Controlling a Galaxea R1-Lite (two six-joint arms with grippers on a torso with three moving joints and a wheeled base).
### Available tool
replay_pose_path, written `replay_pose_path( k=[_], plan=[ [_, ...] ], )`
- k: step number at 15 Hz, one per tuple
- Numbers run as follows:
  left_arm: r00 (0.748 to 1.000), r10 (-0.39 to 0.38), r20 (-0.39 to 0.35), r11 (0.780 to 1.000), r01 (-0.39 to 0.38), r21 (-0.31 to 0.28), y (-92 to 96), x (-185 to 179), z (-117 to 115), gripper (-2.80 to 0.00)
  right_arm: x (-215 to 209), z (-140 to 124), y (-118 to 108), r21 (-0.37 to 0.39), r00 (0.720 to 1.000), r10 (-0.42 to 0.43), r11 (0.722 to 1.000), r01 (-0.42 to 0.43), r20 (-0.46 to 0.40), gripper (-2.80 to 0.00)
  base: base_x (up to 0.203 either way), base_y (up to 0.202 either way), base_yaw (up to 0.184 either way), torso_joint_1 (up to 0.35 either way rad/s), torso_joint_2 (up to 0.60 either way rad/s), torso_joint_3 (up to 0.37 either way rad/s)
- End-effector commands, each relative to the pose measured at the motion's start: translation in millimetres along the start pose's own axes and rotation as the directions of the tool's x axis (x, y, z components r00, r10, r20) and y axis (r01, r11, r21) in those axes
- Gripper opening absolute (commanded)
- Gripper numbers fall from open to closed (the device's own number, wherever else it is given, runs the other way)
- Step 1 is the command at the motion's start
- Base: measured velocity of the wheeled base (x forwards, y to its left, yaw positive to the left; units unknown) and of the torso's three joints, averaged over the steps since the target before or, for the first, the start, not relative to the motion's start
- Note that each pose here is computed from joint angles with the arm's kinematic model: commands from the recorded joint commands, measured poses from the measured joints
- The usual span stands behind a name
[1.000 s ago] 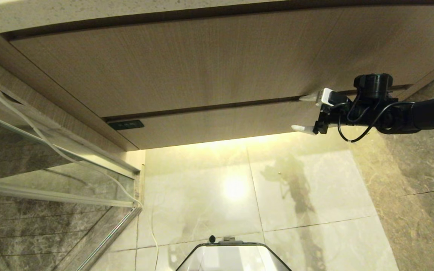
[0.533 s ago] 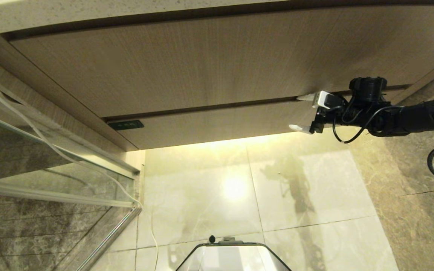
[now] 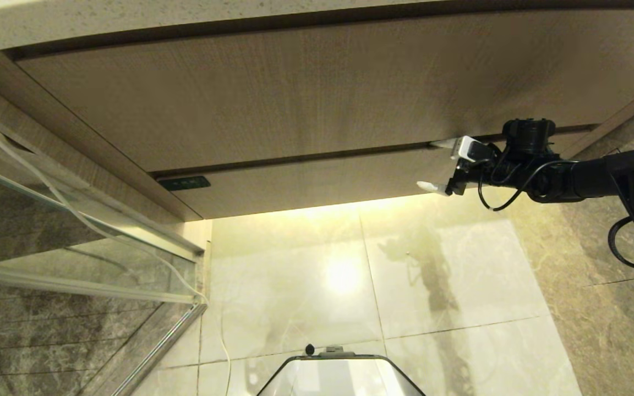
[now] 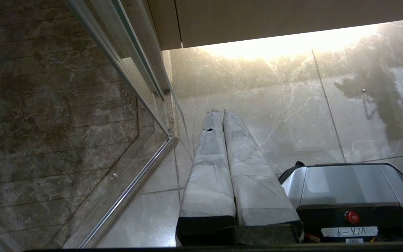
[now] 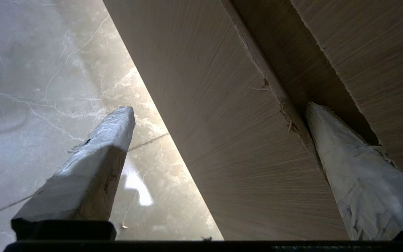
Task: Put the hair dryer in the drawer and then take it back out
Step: Pull open the drawer
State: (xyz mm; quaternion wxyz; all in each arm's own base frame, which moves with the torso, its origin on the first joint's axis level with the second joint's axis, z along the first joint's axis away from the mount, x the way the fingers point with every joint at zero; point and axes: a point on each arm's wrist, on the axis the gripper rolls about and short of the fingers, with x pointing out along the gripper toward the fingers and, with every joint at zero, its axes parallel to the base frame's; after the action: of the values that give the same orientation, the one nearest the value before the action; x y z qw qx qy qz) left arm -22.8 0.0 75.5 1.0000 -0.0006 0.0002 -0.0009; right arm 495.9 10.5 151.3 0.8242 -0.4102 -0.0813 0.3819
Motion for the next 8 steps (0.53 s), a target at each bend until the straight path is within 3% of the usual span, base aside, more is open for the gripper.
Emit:
replay_pose_path(
  k=[1,2,3,8],
  plan=[
    [1.000,-0.001,0.000,1.000,0.001,0.000,0.0,0,0,-2.80,-6,0,9,0.134,0.997,0.059,0.990,-0.052,-0.046,0.00,0.000,0.000,0.000,0.000,0.00,0.000],
    [1.000,-0.001,0.000,1.000,0.001,0.000,0.0,0,0,-2.80,-15,7,14,0.255,0.990,0.108,0.963,-0.083,-0.088,0.00,0.000,0.000,0.000,0.000,0.00,0.000],
    [1.000,-0.001,0.000,1.000,0.001,0.000,0.0,0,0,-2.80,-18,7,17,0.300,0.987,0.123,0.950,-0.086,-0.107,0.00,0.000,0.000,0.000,0.000,0.00,0.000],
    [1.000,-0.001,0.000,1.000,0.001,0.000,0.0,0,0,-2.80,-18,7,17,0.300,0.987,0.123,0.950,-0.086,-0.107,0.00,0.000,0.000,0.000,0.000,0.00,0.000]
  ],
)
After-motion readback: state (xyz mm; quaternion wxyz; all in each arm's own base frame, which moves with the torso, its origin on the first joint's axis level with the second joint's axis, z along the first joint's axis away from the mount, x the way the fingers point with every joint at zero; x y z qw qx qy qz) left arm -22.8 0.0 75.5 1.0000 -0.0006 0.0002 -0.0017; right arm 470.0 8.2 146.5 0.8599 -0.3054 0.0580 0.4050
